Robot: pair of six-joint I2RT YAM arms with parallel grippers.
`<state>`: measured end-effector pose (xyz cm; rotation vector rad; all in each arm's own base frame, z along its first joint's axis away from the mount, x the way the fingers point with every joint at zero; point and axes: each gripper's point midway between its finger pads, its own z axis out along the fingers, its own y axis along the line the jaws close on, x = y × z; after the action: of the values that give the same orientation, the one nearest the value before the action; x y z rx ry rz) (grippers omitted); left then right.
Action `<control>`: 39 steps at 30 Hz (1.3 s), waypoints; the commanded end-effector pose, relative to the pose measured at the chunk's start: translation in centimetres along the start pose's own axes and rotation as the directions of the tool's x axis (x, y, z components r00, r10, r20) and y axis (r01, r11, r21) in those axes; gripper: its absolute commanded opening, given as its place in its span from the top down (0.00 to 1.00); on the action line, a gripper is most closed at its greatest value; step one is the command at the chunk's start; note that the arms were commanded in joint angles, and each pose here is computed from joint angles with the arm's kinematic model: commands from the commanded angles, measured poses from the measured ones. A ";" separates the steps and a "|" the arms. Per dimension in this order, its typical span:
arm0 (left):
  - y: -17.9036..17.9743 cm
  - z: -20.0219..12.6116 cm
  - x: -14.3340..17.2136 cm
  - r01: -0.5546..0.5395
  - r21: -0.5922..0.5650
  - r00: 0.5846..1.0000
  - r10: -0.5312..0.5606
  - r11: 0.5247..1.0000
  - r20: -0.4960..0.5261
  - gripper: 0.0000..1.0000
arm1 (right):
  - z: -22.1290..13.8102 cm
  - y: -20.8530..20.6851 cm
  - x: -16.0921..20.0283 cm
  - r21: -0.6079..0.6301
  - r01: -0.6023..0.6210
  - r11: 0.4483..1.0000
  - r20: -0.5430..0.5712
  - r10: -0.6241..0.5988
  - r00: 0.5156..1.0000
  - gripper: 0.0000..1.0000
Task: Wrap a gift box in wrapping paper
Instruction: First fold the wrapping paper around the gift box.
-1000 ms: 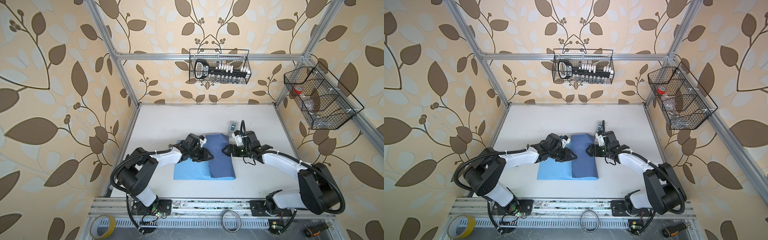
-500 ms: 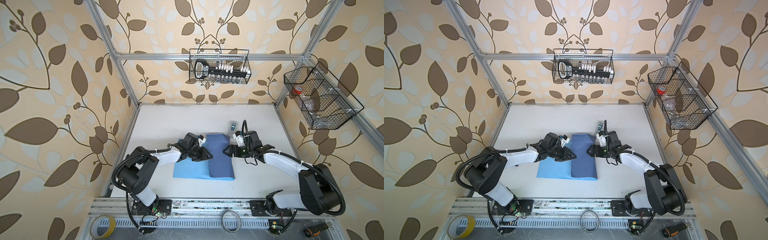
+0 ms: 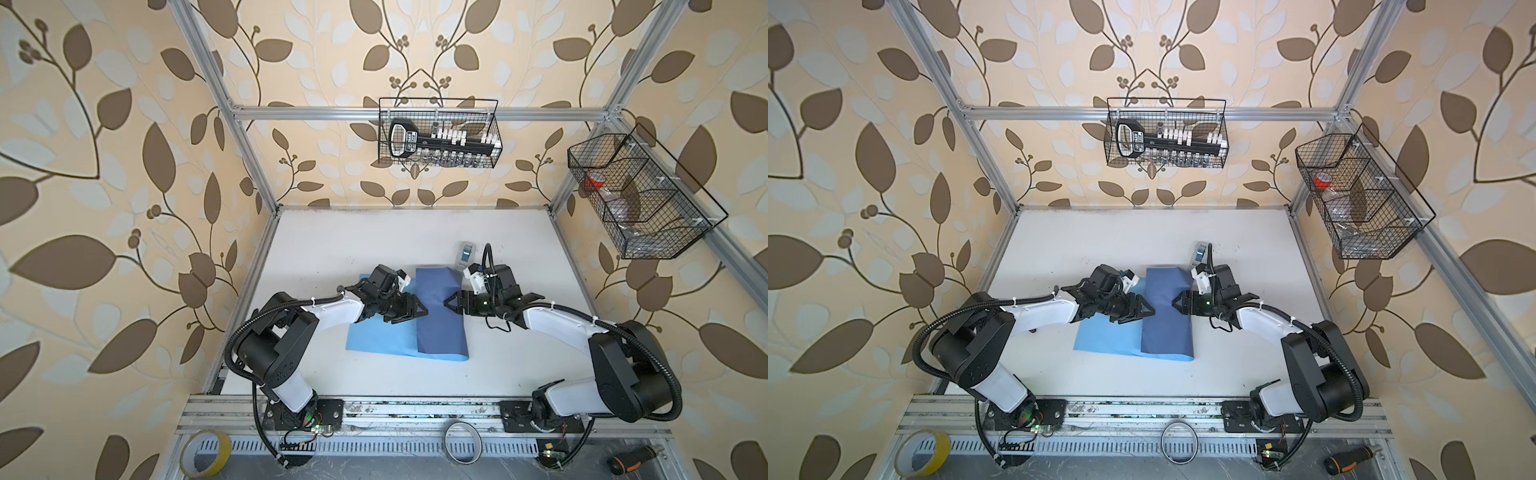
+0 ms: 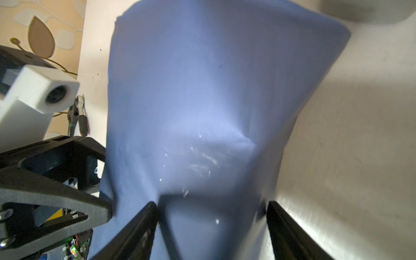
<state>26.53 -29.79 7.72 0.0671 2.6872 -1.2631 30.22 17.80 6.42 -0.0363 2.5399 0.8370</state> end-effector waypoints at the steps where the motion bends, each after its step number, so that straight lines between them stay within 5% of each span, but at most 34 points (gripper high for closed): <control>1: -1.4 -1.6 -1.4 -0.058 -0.015 0.996 0.059 0.998 0.068 0.27 | 0.6 -2.6 2.6 0.087 -0.038 0.996 -0.058 0.043 0.997 0.25; 9: -2.0 -0.7 -4.5 -0.123 -0.076 0.987 0.131 0.989 0.097 0.24 | 0.7 -2.5 2.8 0.080 -0.032 0.996 -0.063 0.037 0.997 0.27; 22: -0.3 2.2 -3.6 -0.110 -0.072 0.994 0.109 0.991 -0.020 0.58 | 0.1 -1.9 1.2 0.065 -0.022 0.998 -0.044 0.024 0.999 0.23; 29: 1.7 2.6 -2.5 -0.076 -0.112 0.997 0.072 0.991 -0.038 0.67 | -2.0 -1.2 -0.8 0.004 -0.058 0.998 0.002 0.058 0.998 0.12; 39: 2.2 2.7 -1.9 -0.047 -0.105 0.998 0.043 0.993 -0.036 0.70 | -0.5 0.1 -0.4 -0.084 -0.113 0.990 -0.040 0.110 0.993 0.14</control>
<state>31.03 -32.24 8.19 0.1774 2.6176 -1.2273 30.23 16.27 6.52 0.0846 2.5661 0.9296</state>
